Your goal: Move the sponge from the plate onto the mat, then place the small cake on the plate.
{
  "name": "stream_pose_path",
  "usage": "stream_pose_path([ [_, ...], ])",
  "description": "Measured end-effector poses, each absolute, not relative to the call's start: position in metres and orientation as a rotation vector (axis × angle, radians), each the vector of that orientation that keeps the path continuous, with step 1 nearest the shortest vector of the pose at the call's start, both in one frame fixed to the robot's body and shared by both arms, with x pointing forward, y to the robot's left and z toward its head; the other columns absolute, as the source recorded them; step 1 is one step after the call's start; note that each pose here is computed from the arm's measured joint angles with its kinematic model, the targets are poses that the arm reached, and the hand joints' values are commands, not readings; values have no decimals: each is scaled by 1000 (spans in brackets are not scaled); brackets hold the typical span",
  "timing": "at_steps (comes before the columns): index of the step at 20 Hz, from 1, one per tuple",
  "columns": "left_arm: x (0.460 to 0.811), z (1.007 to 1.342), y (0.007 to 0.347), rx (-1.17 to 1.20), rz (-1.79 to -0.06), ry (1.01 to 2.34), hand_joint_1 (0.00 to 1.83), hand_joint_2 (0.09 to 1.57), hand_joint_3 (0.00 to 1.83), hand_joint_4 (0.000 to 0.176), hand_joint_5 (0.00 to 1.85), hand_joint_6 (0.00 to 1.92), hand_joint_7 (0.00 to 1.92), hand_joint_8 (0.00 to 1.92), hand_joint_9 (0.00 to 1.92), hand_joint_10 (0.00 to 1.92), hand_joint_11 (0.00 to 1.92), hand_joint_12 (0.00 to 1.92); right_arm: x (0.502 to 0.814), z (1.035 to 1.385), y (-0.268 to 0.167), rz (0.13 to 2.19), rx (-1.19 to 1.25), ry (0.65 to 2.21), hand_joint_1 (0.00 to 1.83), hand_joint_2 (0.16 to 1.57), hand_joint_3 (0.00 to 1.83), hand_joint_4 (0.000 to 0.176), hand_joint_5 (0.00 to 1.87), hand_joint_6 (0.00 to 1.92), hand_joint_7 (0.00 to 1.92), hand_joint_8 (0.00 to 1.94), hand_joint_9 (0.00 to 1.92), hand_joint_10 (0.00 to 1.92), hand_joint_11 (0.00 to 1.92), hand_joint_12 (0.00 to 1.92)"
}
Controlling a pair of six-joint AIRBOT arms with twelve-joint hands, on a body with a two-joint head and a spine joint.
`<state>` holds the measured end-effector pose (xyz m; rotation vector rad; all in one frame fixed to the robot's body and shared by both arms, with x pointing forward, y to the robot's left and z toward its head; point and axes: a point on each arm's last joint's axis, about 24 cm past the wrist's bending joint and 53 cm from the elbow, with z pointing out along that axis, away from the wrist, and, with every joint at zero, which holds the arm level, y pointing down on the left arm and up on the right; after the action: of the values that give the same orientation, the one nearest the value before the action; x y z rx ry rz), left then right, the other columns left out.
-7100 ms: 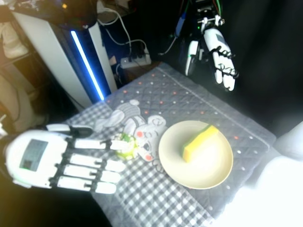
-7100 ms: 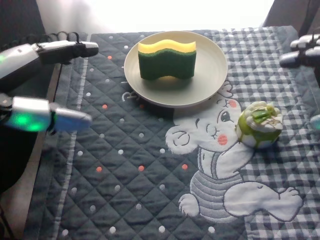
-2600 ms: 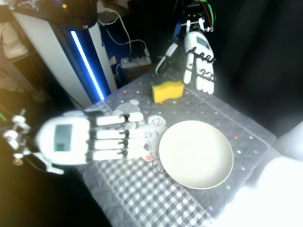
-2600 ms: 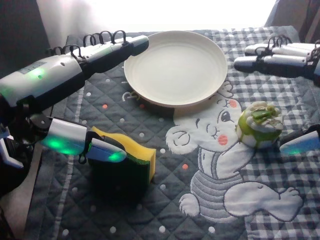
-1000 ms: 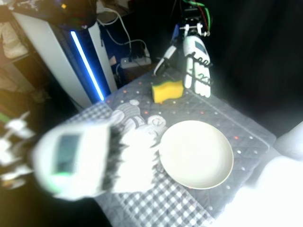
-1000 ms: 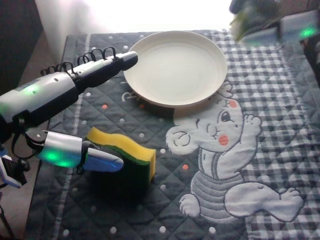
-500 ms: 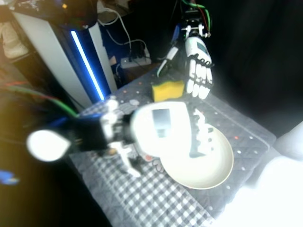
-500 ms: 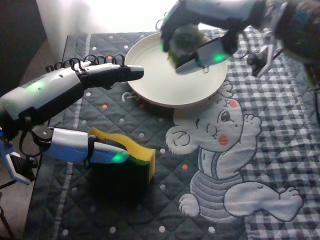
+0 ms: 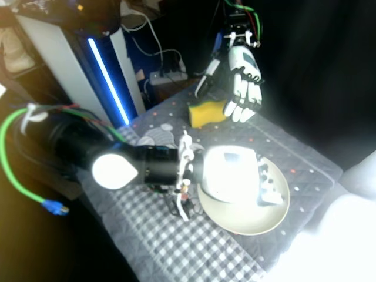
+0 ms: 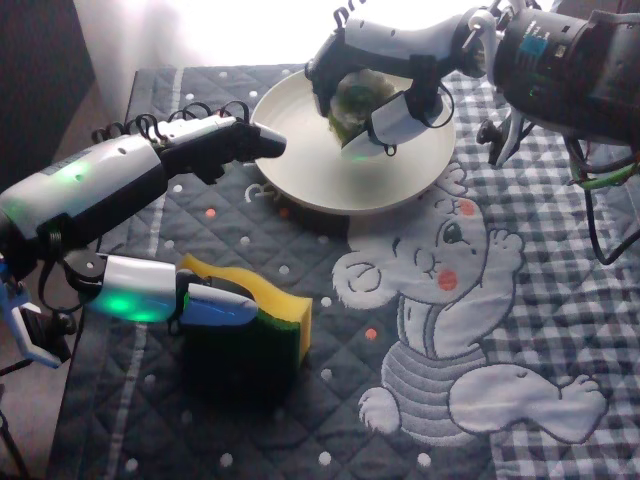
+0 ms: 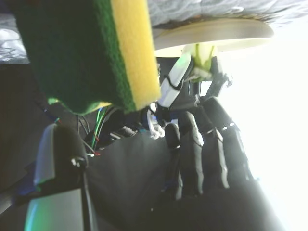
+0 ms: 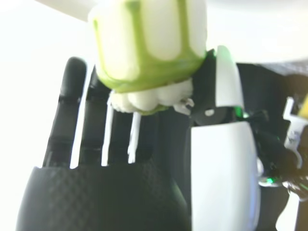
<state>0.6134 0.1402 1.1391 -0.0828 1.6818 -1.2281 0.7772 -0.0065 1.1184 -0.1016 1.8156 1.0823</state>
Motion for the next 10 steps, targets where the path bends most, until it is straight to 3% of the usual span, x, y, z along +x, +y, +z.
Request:
stream_pose_path([
  [1, 613, 1139, 140, -82, -1228, 1682, 929, 843, 0, 5, 182, 211, 228, 0, 79, 353, 0, 1294, 777, 1118, -7, 1083, -101, 1816, 970, 1027, 0, 115, 333, 21, 346, 27, 386, 70, 65, 967],
  [2, 613, 1139, 140, -80, -1228, 1682, 928, 834, 0, 17, 194, 146, 205, 2, 81, 317, 0, 1290, 777, 1119, -7, 1084, -99, 1814, 968, 1033, 3, 112, 295, 4, 333, 8, 393, 45, 92, 961],
  [3, 613, 1139, 140, -81, -1228, 1682, 920, 827, 0, 25, 184, 87, 176, 0, 77, 249, 0, 1268, 778, 1119, -7, 1086, -96, 1814, 942, 1020, 0, 141, 238, 0, 284, 1, 284, 8, 18, 893],
  [4, 613, 1139, 140, -82, -1229, 1683, 917, 821, 0, 45, 165, 57, 144, 3, 60, 199, 0, 1193, 777, 1119, -7, 1086, -96, 1815, 932, 1008, 0, 152, 205, 1, 258, 2, 252, 3, 3, 825],
  [6, 613, 1139, 140, -81, -1229, 1683, 830, 790, 0, 76, 43, 1, 7, 0, 3, 6, 0, 713, 775, 1118, -4, 1090, -102, 1817, 919, 961, 0, 154, 64, 4, 176, 0, 149, 1, 0, 308],
  [7, 613, 1139, 140, -81, -1230, 1682, 830, 790, 0, 76, 43, 1, 7, 0, 3, 6, 0, 713, 773, 1118, -1, 1099, -102, 1818, 919, 961, 0, 154, 64, 4, 176, 0, 149, 1, 0, 308],
  [9, 613, 1139, 140, -81, -1231, 1679, 787, 780, 0, 123, 1, 0, 0, 0, 0, 0, 0, 407, 767, 1119, 6, 1120, -114, 1820, 899, 946, 0, 172, 23, 0, 152, 1, 141, 0, 0, 339],
  [10, 612, 1139, 139, -86, -1234, 1679, 765, 783, 0, 133, 0, 0, 0, 0, 0, 0, 0, 368, 763, 1121, 7, 1139, -115, 1819, 880, 950, 0, 175, 9, 2, 140, 3, 102, 3, 0, 234],
])
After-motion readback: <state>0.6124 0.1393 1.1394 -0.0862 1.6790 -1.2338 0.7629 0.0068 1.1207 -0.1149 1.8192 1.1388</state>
